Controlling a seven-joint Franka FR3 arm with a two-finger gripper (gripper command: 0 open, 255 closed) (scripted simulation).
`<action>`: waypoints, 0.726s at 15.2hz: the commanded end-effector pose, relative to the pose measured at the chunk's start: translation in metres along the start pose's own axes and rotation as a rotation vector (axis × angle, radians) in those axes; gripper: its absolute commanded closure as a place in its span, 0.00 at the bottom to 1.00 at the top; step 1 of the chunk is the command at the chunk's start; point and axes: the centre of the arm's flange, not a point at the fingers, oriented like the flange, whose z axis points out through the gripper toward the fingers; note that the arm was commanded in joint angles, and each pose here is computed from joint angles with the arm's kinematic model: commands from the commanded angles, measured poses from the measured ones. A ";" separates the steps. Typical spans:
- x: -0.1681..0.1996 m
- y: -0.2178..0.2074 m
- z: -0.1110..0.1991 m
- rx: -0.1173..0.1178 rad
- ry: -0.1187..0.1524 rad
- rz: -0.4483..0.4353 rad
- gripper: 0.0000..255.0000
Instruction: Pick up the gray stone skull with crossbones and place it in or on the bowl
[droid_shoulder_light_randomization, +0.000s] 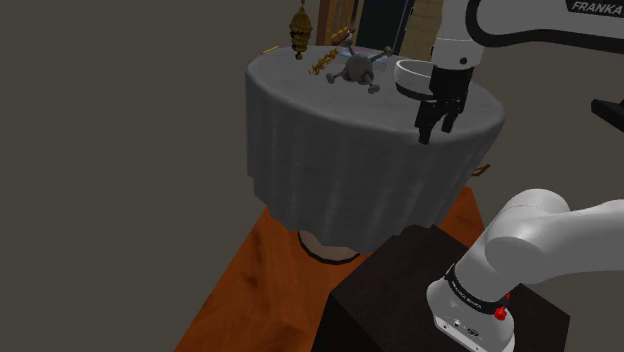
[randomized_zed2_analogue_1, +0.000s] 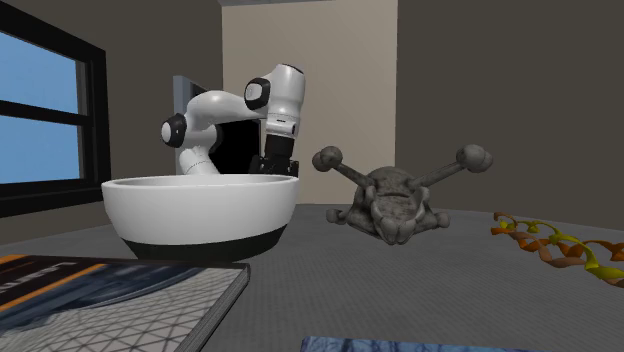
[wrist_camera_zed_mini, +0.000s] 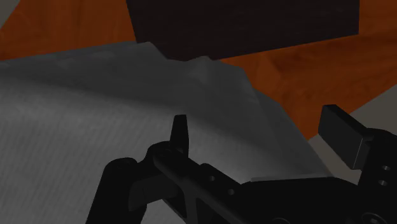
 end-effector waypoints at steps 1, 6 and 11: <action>0.000 0.000 0.000 0.000 0.000 0.000 0.00; 0.059 0.022 -0.013 0.022 0.018 0.019 0.00; 0.118 0.045 -0.027 0.043 0.036 0.037 0.00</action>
